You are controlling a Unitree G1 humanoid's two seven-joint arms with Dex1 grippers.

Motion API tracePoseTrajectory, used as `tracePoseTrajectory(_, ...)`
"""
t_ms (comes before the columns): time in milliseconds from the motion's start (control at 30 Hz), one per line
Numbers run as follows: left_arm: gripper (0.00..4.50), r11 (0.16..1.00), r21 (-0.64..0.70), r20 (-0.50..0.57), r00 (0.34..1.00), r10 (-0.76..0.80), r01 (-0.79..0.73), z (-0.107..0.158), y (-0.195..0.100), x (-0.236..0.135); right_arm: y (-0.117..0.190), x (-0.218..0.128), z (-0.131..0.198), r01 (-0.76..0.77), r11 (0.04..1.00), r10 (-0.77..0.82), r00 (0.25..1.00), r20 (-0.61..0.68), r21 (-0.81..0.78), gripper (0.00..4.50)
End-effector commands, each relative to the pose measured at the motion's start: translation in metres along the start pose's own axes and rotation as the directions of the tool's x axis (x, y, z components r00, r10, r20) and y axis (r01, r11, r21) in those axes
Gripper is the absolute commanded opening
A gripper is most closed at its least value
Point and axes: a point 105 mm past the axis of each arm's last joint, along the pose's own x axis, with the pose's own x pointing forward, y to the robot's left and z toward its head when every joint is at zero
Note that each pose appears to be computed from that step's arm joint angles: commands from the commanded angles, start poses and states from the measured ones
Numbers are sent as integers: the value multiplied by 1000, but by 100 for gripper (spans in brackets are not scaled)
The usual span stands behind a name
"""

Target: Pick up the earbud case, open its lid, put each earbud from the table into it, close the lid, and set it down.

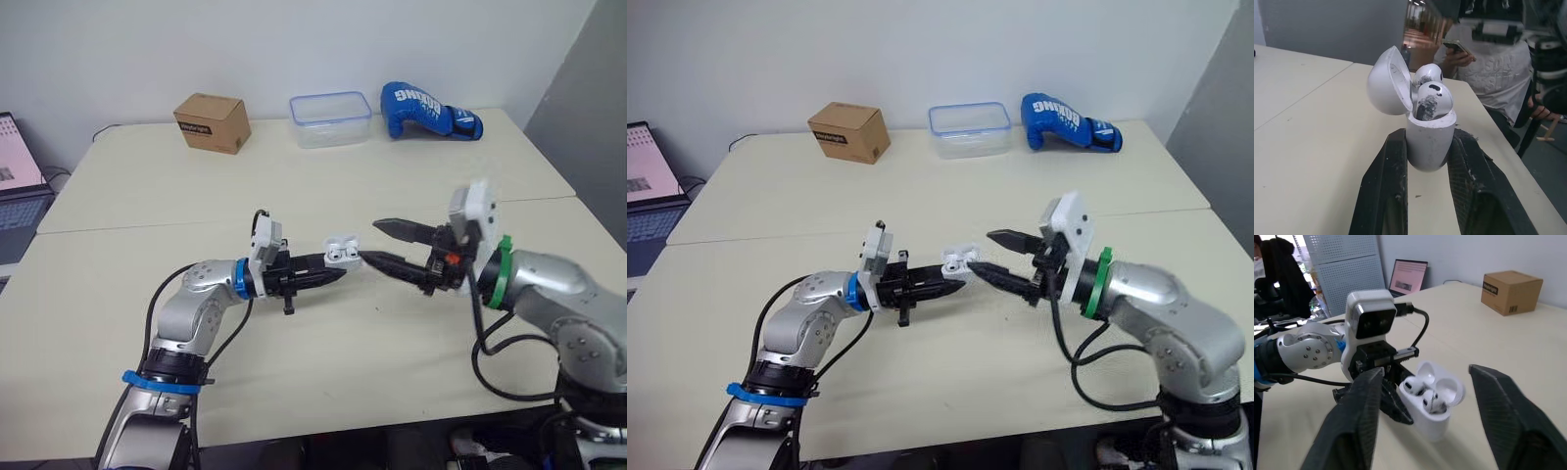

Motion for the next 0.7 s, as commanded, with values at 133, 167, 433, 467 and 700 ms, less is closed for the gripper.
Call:
tracePoseTrajectory(133, 74, 995, 70, 13, 998, -67, 66, 15, -10, 0, -22, 8, 7, -27, 996, 22, 998, -55, -88, 25)
tracePoseTrajectory(167, 74, 995, 71, 13, 998, -68, 67, 15, -10, 0, -25, 9, 5, -30, 995, 24, 998, -66, -93, 3)
tracePoseTrajectory(433, 74, 994, 79, 13, 997, -79, 78, 18, -9, 2, -51, 32, -25, -78, 979, 37, 976, -216, -188, 3)
tracePoseTrajectory(467, 74, 994, 79, 13, 997, -79, 78, 18, -9, 2, -53, 34, -28, -84, 977, 38, 974, -225, -196, 3)
tracePoseTrajectory(700, 74, 994, 73, 12, 996, -85, 84, 17, -10, 5, -48, 52, -38, -160, 957, 102, 967, -234, -242, 3)
